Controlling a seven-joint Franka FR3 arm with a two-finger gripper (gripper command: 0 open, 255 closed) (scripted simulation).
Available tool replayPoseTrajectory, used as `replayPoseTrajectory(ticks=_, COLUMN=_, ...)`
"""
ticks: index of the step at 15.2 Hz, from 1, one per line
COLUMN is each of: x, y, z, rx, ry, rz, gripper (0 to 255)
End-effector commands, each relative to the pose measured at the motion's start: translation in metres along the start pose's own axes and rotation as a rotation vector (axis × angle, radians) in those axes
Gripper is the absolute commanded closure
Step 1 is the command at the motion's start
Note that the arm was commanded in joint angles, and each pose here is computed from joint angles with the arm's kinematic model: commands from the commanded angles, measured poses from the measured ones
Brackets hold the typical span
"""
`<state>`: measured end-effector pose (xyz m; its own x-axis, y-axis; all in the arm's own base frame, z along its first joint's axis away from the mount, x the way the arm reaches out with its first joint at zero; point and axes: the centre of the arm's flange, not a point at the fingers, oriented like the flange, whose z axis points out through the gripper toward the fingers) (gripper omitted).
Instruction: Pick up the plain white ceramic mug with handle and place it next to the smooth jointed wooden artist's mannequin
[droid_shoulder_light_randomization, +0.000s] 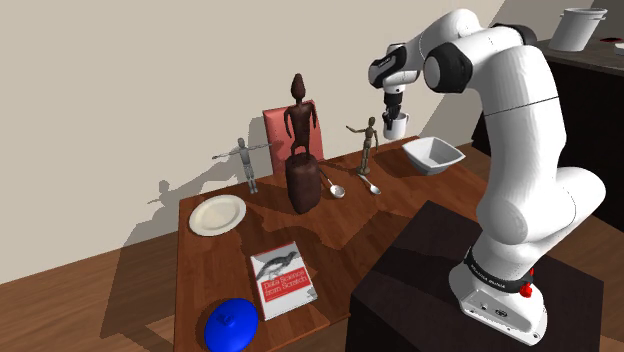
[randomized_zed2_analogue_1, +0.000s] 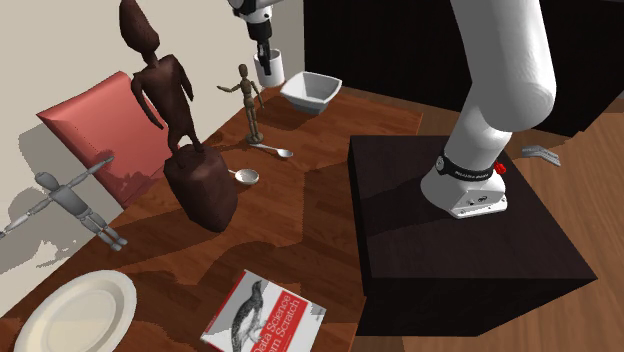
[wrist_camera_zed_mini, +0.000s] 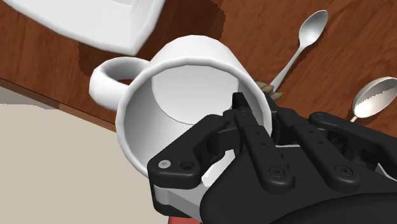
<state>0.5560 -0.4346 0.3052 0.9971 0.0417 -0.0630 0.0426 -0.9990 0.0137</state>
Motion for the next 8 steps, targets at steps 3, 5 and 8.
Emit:
replayPoseTrajectory(ticks=3, x=0.002, y=0.000, z=0.020, rx=-0.001, ry=0.001, rz=0.000, gripper=255)
replayPoseTrajectory(ticks=5, x=0.003, y=0.000, z=0.031, rx=-0.001, ry=0.001, rz=0.000, gripper=255)
replayPoseTrajectory(ticks=8, x=0.004, y=-0.001, z=0.047, rx=-0.001, ry=0.001, rz=0.000, gripper=255)
